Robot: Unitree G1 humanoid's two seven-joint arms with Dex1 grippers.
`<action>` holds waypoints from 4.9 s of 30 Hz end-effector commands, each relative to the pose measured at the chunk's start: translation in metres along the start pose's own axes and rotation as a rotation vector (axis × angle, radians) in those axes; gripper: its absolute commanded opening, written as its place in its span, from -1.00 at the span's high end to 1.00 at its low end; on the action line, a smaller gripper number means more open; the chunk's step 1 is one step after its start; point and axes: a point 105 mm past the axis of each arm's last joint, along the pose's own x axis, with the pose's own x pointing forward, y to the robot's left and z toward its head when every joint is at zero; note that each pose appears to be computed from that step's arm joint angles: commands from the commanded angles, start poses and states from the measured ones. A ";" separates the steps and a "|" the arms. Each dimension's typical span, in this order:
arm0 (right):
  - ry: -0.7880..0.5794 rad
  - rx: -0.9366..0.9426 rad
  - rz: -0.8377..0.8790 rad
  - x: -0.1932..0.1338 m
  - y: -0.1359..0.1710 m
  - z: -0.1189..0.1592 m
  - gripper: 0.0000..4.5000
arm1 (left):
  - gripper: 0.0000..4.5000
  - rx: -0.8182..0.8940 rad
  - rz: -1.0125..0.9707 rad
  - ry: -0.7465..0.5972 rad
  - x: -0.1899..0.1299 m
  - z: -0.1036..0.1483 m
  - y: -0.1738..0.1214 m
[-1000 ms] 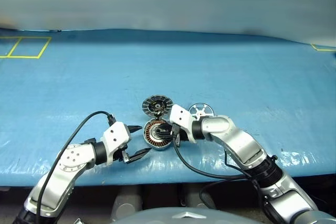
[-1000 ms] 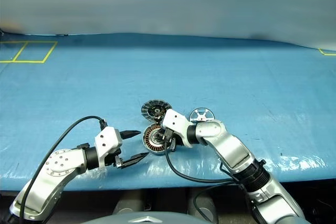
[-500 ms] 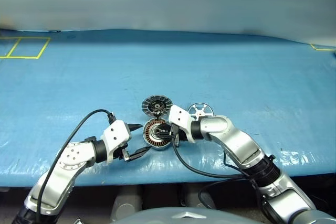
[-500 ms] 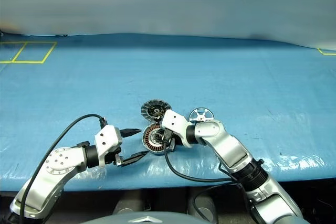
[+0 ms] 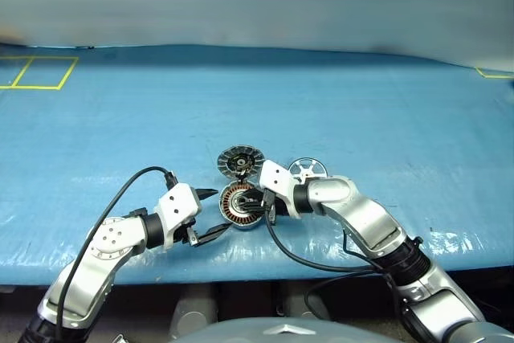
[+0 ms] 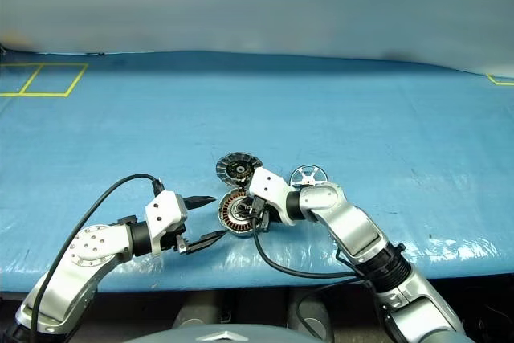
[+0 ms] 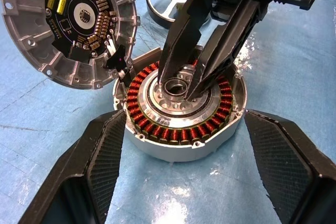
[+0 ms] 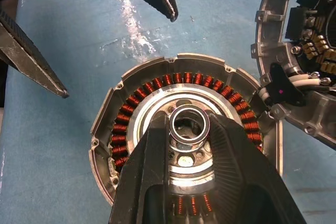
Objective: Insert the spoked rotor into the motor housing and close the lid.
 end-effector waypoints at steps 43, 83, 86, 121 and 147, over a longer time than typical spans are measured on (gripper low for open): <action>-0.011 0.002 0.006 0.000 -0.001 0.002 0.67 | -0.70 0.040 -0.004 -0.030 0.002 0.009 -0.002; -0.275 0.137 0.040 -0.017 0.018 0.026 0.83 | -0.70 0.065 0.049 -0.049 0.001 0.015 0.002; -0.279 0.178 0.015 -0.018 0.016 0.022 0.98 | -0.70 0.071 0.073 -0.056 0.002 0.016 0.001; -0.061 0.127 -0.060 0.002 -0.001 -0.006 0.98 | -0.70 0.064 0.032 -0.080 0.002 0.019 -0.002; -0.041 -0.022 -0.256 -0.068 -0.021 0.003 0.60 | -0.70 0.039 0.021 -0.118 0.012 0.020 0.002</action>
